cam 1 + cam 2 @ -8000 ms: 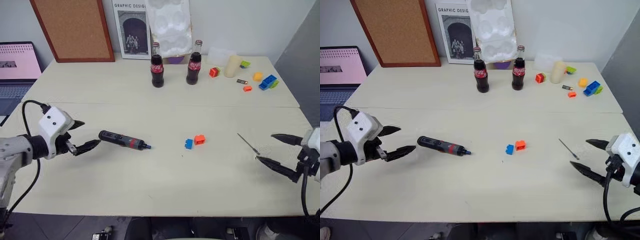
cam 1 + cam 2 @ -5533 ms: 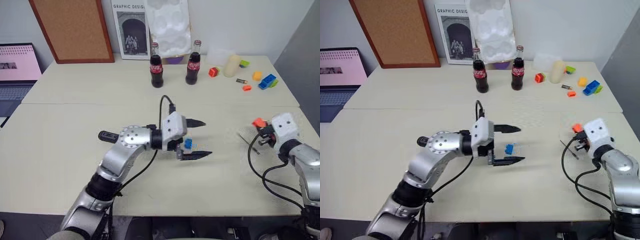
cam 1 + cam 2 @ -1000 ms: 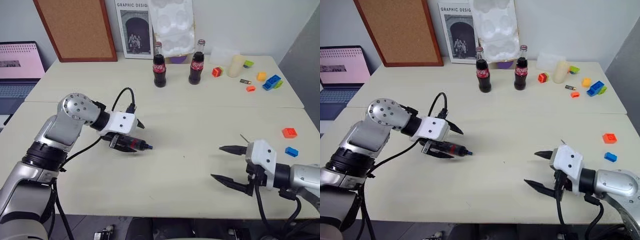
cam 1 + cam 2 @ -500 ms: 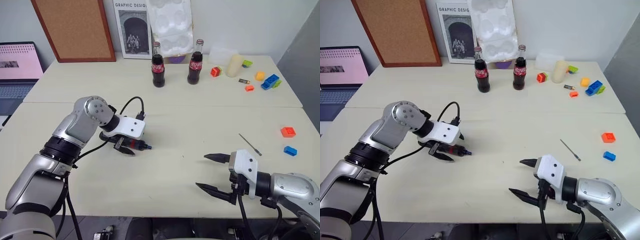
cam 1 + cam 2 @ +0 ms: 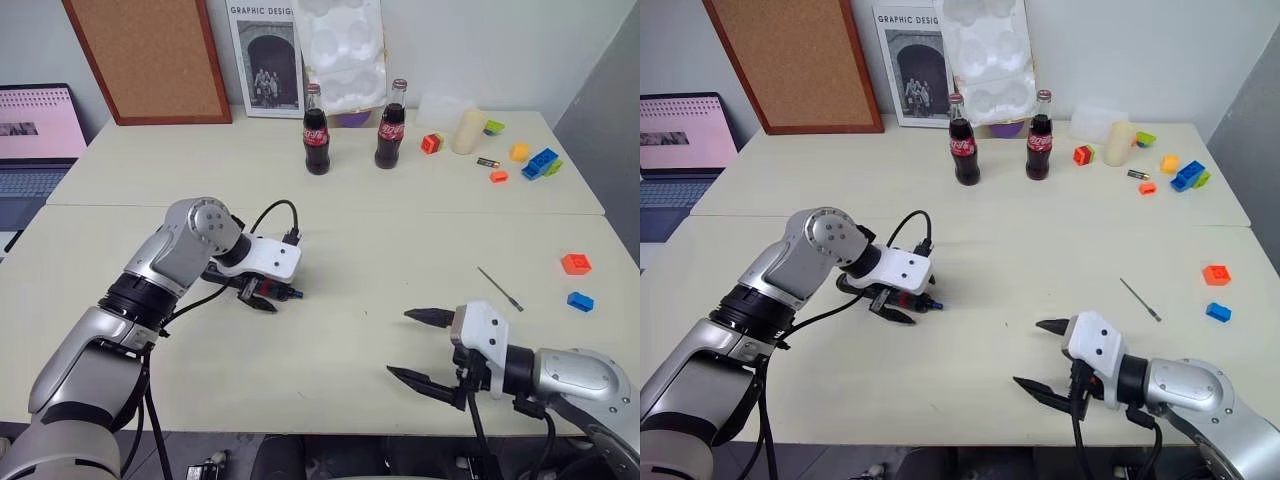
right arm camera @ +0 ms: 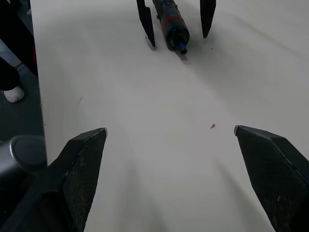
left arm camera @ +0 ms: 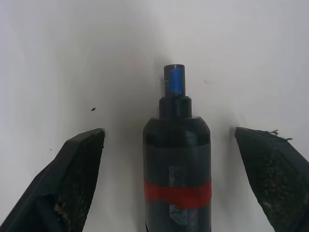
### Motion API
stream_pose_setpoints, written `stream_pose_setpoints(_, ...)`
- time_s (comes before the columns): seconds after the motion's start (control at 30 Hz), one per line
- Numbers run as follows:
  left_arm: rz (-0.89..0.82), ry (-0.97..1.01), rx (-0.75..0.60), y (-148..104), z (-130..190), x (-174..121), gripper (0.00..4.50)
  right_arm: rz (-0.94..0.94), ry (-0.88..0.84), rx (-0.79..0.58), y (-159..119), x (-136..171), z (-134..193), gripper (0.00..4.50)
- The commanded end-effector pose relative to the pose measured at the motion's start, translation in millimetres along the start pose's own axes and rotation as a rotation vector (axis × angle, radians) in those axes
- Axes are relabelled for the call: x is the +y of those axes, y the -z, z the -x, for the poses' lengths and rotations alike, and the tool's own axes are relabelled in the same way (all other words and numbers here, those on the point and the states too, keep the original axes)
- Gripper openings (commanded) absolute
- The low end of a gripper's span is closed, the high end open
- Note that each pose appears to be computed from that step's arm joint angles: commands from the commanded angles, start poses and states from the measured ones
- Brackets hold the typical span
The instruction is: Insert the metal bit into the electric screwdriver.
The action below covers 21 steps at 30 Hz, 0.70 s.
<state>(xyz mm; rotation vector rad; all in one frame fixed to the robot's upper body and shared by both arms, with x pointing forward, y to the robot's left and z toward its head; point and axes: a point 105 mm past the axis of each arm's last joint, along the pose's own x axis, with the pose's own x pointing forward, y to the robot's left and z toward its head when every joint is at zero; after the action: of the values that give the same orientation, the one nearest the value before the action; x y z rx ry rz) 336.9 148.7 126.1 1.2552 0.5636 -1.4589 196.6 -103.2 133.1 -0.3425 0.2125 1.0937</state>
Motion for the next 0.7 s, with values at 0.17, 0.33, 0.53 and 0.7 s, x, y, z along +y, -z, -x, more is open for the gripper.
stream_pose_setpoints(0.17, -0.026, -0.002, 0.001, -2.2, -8.2, -2.5, 2.57, 0.065, -0.008, -0.039, -17.3, 4.0, 1.8, 4.5)
stream_pose_setpoints(0.33, -0.042, 0.01, 0.007, -0.4, -14.1, -9.1, 1.66, 0.075, -0.006, -0.031, -19.5, 2.2, 2.6, 4.5)
stream_pose_setpoints(0.53, -0.049, -0.046, -0.039, -7.5, -11.8, -2.4, 1.66, 0.081, -0.005, -0.025, -22.0, -1.0, 6.8, 4.5)
stream_pose_setpoints(0.7, 0.023, -0.182, -0.22, -35.8, 3.8, 25.2, 1.66, 0.077, 0.015, -0.036, -27.9, -7.2, 15.9, 4.5)
